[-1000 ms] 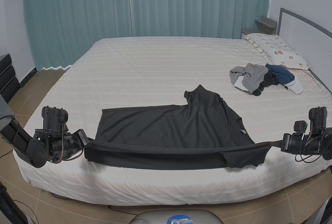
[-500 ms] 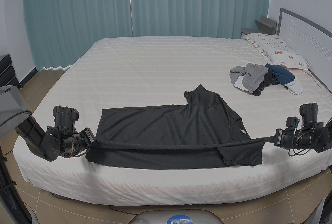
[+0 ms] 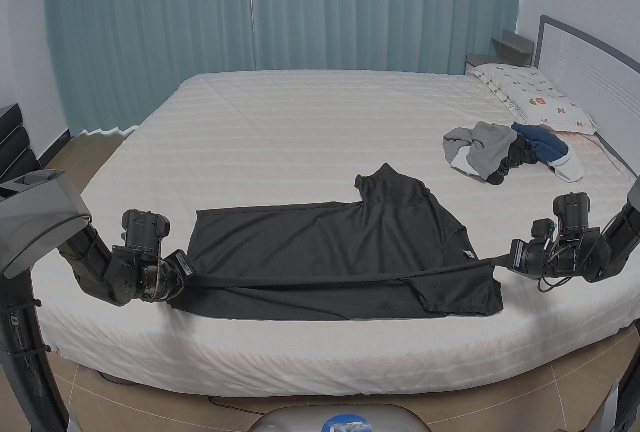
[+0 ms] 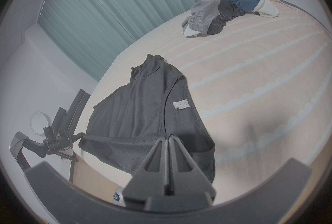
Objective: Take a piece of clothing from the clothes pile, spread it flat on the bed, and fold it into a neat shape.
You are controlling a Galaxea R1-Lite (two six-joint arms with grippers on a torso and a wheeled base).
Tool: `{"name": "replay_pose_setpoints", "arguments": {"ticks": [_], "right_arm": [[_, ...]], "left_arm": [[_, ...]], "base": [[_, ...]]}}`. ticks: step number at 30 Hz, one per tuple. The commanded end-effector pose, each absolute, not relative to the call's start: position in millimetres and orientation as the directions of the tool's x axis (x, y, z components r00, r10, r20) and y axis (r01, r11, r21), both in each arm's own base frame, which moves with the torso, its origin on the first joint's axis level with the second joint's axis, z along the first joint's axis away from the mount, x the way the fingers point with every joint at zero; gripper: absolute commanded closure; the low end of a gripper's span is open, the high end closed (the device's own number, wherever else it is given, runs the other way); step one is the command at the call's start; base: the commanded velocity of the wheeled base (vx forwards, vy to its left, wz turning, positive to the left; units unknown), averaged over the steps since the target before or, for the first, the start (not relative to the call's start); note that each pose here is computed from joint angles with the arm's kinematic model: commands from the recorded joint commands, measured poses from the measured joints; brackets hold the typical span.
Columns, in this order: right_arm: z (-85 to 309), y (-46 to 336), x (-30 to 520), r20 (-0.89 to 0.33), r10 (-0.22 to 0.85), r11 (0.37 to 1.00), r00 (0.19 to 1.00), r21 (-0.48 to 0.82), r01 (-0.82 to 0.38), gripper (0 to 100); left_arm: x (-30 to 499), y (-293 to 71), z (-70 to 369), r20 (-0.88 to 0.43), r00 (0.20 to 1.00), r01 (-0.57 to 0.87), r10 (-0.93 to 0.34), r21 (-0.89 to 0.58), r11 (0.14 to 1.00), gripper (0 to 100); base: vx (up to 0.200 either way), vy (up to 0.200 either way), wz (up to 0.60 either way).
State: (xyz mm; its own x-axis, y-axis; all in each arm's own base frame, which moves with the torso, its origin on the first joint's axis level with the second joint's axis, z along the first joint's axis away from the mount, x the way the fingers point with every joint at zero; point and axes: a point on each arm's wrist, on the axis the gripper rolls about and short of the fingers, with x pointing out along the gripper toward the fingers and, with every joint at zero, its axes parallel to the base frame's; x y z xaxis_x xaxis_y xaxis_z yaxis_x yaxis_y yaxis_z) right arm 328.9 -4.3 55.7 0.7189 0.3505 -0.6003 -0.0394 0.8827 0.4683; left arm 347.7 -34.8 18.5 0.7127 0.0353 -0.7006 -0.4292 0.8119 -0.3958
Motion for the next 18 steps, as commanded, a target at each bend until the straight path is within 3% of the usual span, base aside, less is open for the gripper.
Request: {"name": "replay_pose_setpoints", "arguments": {"ticks": [1,18], "right_arm": [[54.1,-2.5,338.5,-0.593,0.352,0.882,0.724,0.468,-0.046,100],[101.4,-14.5,274.3,-0.527,0.319,0.879,0.788,0.476,-0.038,100]], "left_arm": [[349.9,-36.8,20.3,-0.693,0.72,-0.439,0.03,-0.422,0.793,100],[291.8,-37.3,74.5,-0.631,0.776,-0.386,-0.002,-0.477,0.79,100]], "base": [[0.0,0.0,0.0],[0.0,0.0,0.0]]}}
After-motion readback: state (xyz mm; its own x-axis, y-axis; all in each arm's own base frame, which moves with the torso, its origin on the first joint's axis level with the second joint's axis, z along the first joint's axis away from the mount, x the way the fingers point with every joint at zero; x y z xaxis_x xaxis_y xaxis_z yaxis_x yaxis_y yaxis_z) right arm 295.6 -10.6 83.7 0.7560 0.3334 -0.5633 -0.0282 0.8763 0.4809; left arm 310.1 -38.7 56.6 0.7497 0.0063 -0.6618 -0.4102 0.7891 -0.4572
